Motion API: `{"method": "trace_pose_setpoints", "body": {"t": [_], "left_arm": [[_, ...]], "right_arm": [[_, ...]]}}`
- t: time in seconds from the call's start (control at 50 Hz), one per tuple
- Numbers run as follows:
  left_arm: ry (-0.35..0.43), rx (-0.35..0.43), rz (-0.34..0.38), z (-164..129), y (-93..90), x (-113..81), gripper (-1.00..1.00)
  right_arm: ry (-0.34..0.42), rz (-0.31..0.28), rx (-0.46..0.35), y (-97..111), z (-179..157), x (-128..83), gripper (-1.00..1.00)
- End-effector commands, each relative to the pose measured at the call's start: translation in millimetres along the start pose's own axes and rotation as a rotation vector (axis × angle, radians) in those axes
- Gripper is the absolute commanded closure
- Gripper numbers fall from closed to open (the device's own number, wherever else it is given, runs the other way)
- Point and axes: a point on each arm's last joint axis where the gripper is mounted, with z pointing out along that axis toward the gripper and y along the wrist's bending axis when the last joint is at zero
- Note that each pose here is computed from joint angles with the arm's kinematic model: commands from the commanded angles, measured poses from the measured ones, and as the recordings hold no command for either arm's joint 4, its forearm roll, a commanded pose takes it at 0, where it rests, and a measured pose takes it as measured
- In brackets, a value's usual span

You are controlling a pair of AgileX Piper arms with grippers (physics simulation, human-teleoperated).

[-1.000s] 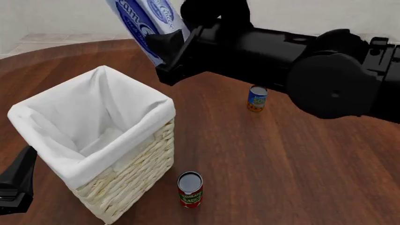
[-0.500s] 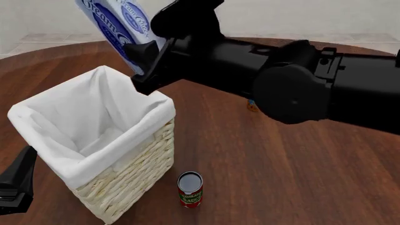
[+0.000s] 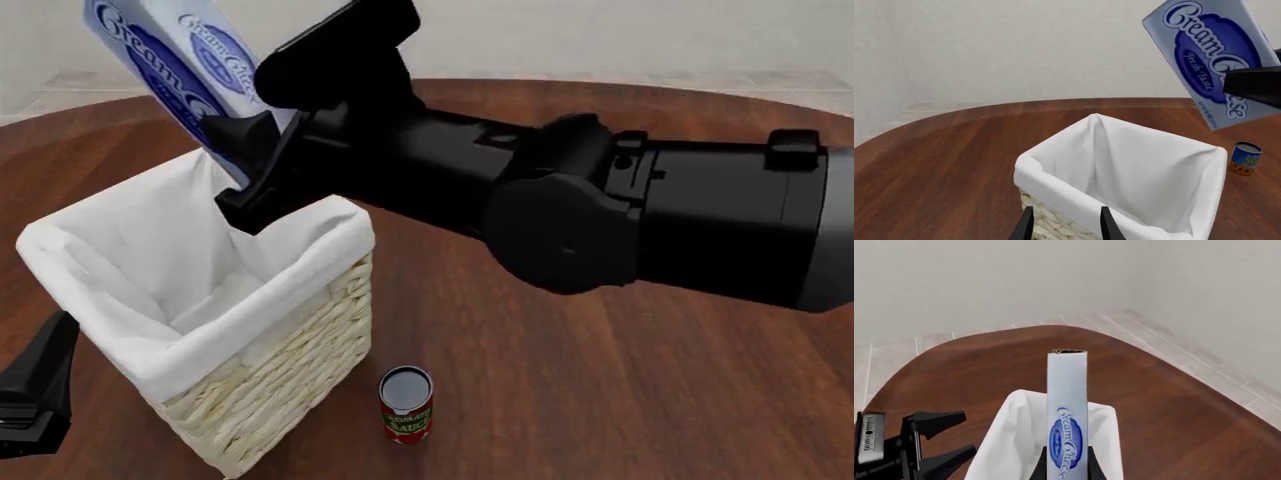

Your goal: Pick up the cream cheese box, and put it in the basket.

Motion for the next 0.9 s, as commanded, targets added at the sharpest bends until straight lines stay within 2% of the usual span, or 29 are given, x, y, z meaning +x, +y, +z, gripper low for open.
{"method": "trace_pose_setpoints", "body": {"t": [0.02, 0.34, 0.56, 0.9], "left_arm": [[0.000, 0.001, -0.005, 0.0, -0.1, 0.1, -1.00], [0.000, 0.001, -0.005, 0.0, -0.1, 0.1, -1.00], [0.000, 0.001, -0.005, 0.0, -0.1, 0.1, -1.00], [0.000, 0.001, -0.005, 0.0, -0.1, 0.1, -1.00]], "right_arm": [[-0.030, 0.024, -0.030, 12.3, 4.4, -2.9, 1.00], [-0.025, 0.040, -0.066, 26.7, 16.1, 0.0, 1.00], [0.016, 0.063, -0.079, 33.0, 36.0, 10.1, 1.00], [0.080, 0.085, -0.047, 20.8, 66.2, 22.6, 1.00]]}}
